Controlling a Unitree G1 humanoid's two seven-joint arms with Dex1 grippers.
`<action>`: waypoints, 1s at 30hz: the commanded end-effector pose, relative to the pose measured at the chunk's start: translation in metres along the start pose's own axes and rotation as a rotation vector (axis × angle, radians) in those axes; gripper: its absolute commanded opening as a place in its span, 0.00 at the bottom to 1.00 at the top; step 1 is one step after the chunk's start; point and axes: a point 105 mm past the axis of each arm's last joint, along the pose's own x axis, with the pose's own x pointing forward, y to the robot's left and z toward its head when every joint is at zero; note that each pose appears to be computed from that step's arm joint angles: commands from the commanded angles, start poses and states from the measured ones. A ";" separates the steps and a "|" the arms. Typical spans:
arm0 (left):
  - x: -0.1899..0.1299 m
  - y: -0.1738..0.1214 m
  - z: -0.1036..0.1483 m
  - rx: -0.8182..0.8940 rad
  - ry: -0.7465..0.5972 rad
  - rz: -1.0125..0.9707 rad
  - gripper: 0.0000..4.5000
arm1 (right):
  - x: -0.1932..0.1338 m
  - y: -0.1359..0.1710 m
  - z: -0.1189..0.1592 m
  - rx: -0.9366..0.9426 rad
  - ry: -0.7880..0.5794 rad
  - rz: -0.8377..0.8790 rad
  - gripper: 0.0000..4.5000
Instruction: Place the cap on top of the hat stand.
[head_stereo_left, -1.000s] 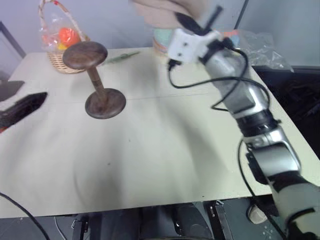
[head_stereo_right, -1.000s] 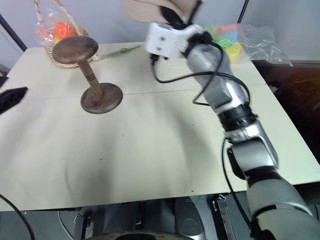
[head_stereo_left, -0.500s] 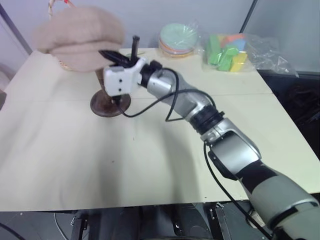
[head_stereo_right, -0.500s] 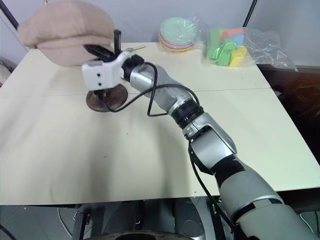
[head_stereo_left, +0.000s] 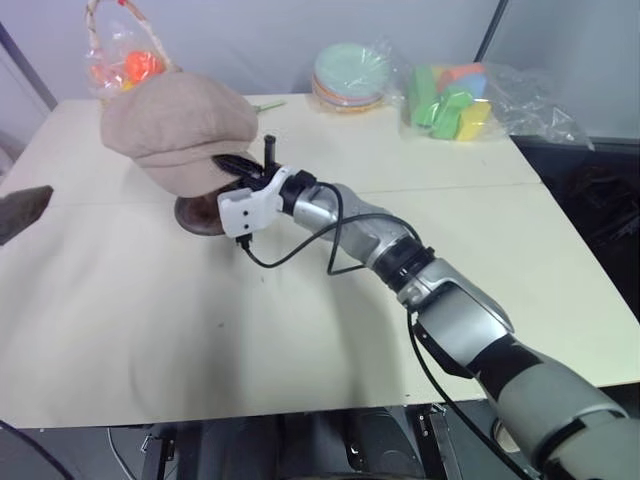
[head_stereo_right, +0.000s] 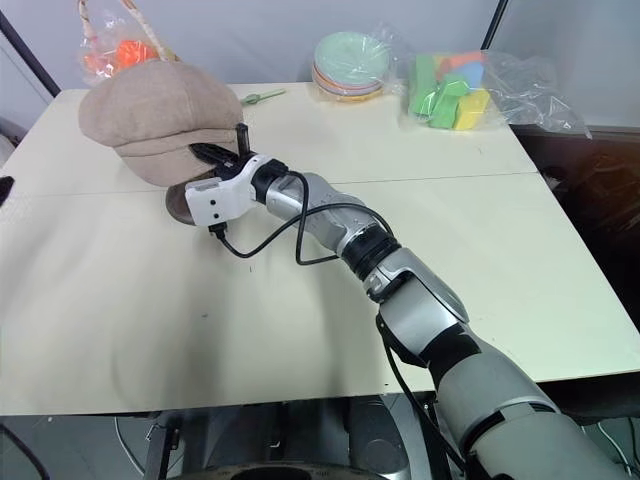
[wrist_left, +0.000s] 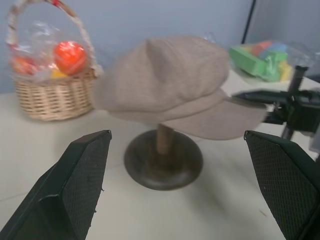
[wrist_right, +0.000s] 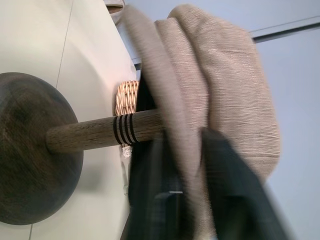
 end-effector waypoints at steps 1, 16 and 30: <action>0.007 -0.007 0.009 0.047 -0.009 -0.046 1.00 | 0.000 -0.007 0.009 -0.030 -0.034 -0.027 0.64; 0.073 -0.086 -0.052 0.608 0.266 -0.316 1.00 | -0.124 0.015 -0.016 0.356 0.045 0.230 1.00; 0.166 -0.100 -0.069 1.364 0.060 -0.009 1.00 | -0.226 -0.117 0.003 1.248 0.034 0.362 1.00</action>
